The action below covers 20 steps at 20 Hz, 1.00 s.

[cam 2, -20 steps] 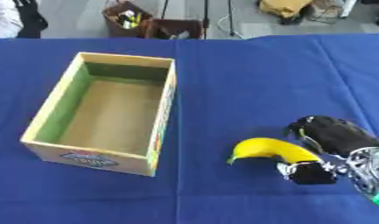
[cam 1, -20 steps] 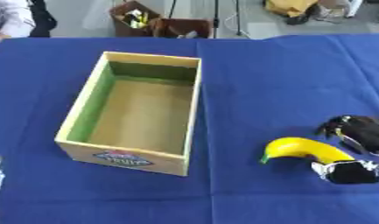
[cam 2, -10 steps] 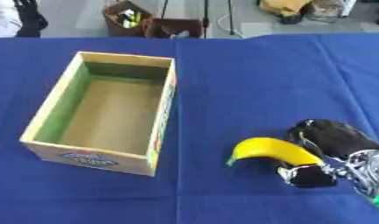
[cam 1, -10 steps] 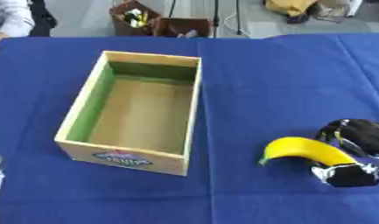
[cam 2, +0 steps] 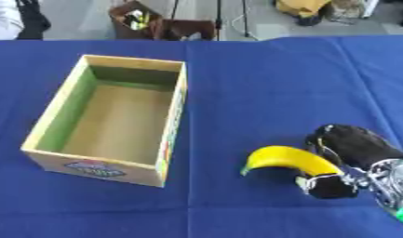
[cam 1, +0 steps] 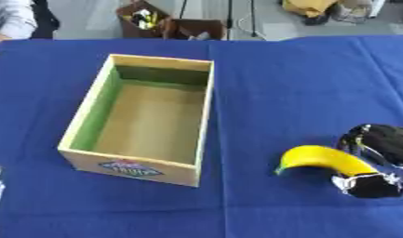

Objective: Pick up objects on the table and place them in the box.

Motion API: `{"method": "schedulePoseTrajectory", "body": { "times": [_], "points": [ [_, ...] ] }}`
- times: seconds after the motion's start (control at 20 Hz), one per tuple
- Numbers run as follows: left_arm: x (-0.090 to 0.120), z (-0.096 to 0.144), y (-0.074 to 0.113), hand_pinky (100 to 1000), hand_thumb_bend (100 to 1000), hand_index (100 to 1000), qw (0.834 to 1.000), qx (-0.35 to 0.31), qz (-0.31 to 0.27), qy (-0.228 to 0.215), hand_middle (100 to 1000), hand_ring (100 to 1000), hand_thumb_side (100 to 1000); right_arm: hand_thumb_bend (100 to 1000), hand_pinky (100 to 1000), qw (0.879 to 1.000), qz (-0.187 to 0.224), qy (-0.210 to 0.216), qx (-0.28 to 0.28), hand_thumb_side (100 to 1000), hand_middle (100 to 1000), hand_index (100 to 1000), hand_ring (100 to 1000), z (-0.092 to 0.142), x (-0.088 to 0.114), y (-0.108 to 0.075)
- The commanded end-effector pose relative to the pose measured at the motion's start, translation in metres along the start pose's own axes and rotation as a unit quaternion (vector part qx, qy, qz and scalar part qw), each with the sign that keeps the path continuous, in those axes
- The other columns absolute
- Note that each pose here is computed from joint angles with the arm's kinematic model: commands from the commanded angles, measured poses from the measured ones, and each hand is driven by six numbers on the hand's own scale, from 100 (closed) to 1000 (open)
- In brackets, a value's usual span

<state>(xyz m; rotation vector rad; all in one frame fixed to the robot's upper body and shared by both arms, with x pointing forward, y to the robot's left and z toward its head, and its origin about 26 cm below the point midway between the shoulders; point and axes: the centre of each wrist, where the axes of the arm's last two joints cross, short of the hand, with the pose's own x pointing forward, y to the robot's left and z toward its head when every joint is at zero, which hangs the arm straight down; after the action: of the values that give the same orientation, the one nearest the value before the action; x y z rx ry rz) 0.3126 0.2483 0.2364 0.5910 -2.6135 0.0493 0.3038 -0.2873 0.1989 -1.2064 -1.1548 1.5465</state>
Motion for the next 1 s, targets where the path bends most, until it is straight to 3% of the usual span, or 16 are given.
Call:
{"method": "schedulePoseTrajectory", "body": {
  "times": [0.05,1.0],
  "points": [
    [0.0062,-0.0056,0.0007,558,100,905,1.0,-0.002,0.004,-0.016,750,690,1000,207,758,1.0,0.009,0.006,-0.015,557,556,702,818,0.0013,-0.0037,-0.0059],
    [0.0067,-0.0063,0.0,559,100,903,1.0,-0.003,0.006,-0.016,750,691,1000,134,715,1.0,-0.01,0.004,-0.019,473,490,642,771,0.0005,-0.0031,-0.0062]
  ]
}}
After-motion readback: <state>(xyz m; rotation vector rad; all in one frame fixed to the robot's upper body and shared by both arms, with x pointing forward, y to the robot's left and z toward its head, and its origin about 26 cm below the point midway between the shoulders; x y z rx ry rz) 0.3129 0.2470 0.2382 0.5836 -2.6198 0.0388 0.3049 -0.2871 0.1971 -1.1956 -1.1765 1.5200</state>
